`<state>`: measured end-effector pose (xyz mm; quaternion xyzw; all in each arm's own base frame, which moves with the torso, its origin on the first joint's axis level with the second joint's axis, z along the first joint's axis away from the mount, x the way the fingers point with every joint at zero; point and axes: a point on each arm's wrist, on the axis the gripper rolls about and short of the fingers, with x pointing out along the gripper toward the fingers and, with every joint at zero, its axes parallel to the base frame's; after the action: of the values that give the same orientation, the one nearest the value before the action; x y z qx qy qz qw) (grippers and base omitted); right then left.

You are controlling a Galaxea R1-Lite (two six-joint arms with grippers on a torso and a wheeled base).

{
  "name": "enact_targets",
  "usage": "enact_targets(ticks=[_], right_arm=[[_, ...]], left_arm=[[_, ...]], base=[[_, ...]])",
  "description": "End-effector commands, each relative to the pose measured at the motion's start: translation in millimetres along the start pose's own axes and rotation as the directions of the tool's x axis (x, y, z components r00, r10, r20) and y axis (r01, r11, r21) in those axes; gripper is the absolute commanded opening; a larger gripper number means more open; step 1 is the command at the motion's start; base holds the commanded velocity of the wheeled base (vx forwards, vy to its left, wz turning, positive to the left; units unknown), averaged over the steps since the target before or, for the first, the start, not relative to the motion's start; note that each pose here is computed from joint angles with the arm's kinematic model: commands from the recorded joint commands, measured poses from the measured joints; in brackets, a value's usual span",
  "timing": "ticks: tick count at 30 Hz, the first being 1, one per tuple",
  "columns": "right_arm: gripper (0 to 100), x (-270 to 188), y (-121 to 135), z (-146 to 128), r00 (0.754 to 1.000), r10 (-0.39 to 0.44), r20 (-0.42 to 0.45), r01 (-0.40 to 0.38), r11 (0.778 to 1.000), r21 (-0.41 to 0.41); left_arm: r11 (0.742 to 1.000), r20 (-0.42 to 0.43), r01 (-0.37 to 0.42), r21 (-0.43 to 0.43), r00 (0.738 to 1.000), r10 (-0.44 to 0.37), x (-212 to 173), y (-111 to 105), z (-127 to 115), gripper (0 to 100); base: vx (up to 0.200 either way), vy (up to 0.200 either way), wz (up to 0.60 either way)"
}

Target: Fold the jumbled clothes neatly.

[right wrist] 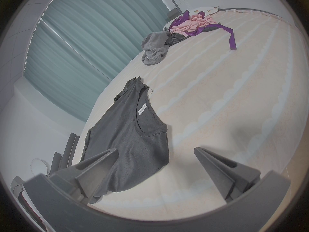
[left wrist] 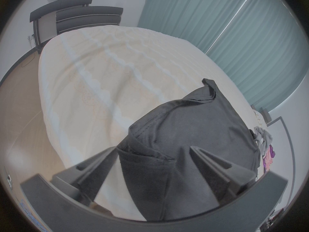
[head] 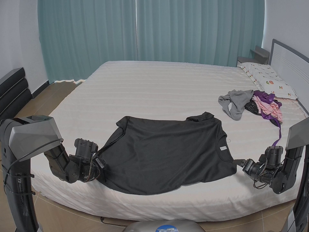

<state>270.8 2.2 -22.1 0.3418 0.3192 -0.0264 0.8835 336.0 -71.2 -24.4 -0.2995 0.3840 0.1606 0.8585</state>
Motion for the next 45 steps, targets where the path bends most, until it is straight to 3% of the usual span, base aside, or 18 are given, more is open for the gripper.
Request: enact_targets(ticks=[1, 13, 17, 18, 22, 33, 38, 45], right_arm=[[100, 1, 0, -1, 1.000, -0.002, -0.005, 0.002, 1.000, 0.000], [100, 28, 14, -9, 0.998, 0.045, -0.035, -0.047, 0.998, -0.044], [100, 42, 14, -12, 0.997, 0.027, -0.068, -0.031, 0.998, -0.052], [0, 45, 15, -11, 0.997, 0.021, -0.070, -0.025, 0.998, -0.051], [0, 52, 18, -7, 0.997, 0.016, -0.074, -0.020, 0.998, -0.052], [0, 70, 50, 36, 0.995, 0.093, 0.029, -0.091, 0.994, -0.060], [0, 94, 70, 62, 0.991, 0.120, 0.057, -0.117, 0.991, -0.062], [0, 131, 86, 74, 0.983, 0.130, 0.126, -0.121, 0.989, -0.081]], left_arm=[[1.000, -0.020, -0.026, 0.008, 0.999, 0.026, 5, 6, -6, 0], [1.000, 0.004, -0.020, -0.022, 1.000, 0.020, -30, 17, 3, 0], [0.999, 0.020, -0.010, -0.038, 1.000, 0.010, -34, 17, 9, 0], [0.999, 0.021, -0.006, -0.038, 1.000, 0.007, -34, 17, 10, 0], [0.999, 0.022, -0.004, -0.041, 1.000, 0.005, -35, 17, 10, 0], [0.998, 0.067, 0.037, -0.050, 0.997, -0.033, -31, 14, 13, 0], [0.997, 0.084, 0.041, -0.063, 0.996, -0.036, -30, 14, 18, 0], [0.997, 0.080, 0.036, -0.066, 0.996, -0.031, -29, 16, 18, 0]], base=[[0.000, 0.000, 0.00], [0.000, 0.000, 0.00], [0.000, 0.000, 0.00], [0.000, 0.000, 0.00], [0.000, 0.000, 0.00], [0.000, 0.000, 0.00], [0.000, 0.000, 0.00], [0.000, 0.000, 0.00]])
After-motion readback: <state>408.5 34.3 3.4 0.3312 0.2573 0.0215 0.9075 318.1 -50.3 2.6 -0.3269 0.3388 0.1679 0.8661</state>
